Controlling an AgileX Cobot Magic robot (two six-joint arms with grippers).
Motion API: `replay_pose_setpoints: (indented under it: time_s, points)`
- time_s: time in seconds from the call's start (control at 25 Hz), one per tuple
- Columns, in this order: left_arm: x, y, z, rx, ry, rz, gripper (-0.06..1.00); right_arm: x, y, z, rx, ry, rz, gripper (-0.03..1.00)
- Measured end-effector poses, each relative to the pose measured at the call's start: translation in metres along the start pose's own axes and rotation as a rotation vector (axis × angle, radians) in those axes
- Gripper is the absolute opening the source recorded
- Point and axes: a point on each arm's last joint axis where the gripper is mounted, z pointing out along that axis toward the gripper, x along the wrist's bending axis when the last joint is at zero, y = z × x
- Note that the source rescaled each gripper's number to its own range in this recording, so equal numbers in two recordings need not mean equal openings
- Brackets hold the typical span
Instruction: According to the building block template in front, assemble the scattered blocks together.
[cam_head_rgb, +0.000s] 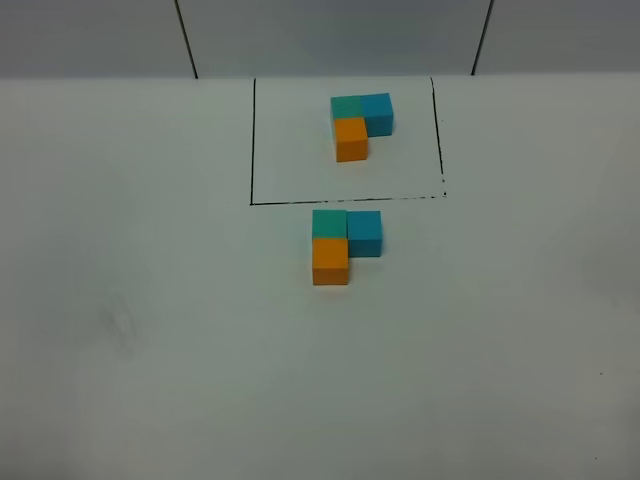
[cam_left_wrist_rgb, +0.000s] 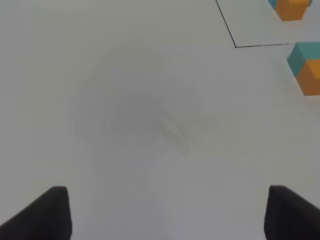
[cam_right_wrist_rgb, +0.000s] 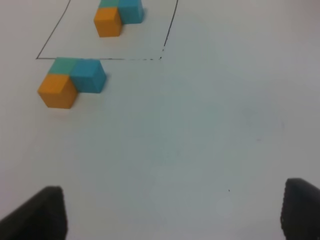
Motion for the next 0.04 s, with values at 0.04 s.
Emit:
replay_pose_setpoints:
  time_s: [0.04]
  points:
    - [0.0,0.0,0.0,0.0,0.0,0.0,0.72,0.0,0.0,0.0,0.0,0.0,0.0,0.73]
